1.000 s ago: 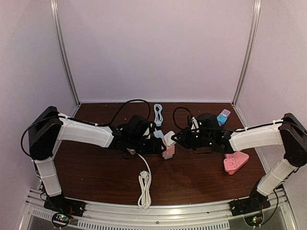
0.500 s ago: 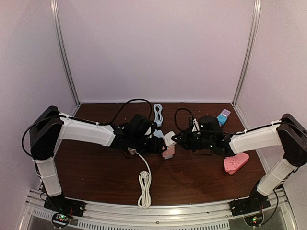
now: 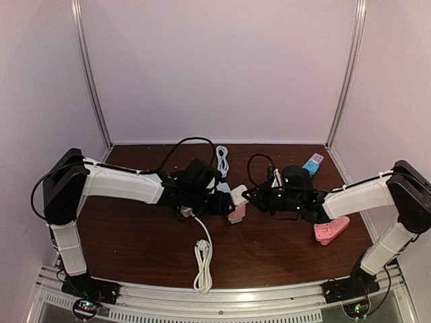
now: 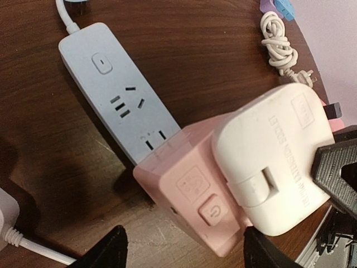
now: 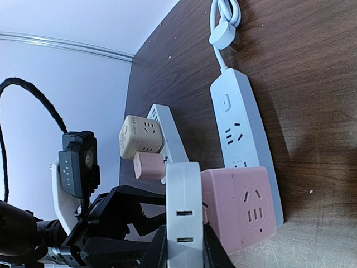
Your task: Pull the plug off the socket
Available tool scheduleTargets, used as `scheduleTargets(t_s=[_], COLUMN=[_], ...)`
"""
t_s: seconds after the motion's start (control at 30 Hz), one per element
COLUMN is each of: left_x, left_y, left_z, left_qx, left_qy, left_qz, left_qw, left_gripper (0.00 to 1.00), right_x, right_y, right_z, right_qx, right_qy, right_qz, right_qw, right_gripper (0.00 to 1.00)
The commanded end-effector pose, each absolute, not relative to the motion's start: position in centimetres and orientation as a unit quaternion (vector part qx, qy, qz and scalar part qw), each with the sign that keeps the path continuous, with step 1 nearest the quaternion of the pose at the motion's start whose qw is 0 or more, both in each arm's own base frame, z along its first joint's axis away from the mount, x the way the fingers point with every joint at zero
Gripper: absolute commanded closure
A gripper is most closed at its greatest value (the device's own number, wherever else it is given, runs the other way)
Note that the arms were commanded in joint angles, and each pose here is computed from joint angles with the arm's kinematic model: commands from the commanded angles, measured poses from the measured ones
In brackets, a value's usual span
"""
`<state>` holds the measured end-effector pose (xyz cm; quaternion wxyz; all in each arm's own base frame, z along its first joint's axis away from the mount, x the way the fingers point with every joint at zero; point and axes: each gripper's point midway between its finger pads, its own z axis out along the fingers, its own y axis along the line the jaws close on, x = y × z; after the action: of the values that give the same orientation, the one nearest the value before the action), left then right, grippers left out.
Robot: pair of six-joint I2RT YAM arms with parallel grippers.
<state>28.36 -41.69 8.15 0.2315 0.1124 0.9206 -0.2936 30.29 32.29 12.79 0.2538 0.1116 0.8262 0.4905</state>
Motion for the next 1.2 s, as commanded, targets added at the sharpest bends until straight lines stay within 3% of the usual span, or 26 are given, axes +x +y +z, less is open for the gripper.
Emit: scheduleTargets(t_s=[0.0,1.17], left_x=[29.7,29.9], left_y=[-37.9,-34.6], left_z=[4.3,1.1], left_qx=[0.073,0.02], left_qy=[0.949,0.968], left_qz=[-0.205,-0.141], left_qw=[0.227,0.208], left_gripper=[0.28,0.28], right_x=[27.9,28.3], right_y=[32.3,32.7], right_z=[10.4,15.6], right_qx=[0.108,0.093], right_qy=[0.845,0.779], right_qz=[0.486,0.579], right_qw=[0.194,0.223], right_gripper=[1.0,1.0])
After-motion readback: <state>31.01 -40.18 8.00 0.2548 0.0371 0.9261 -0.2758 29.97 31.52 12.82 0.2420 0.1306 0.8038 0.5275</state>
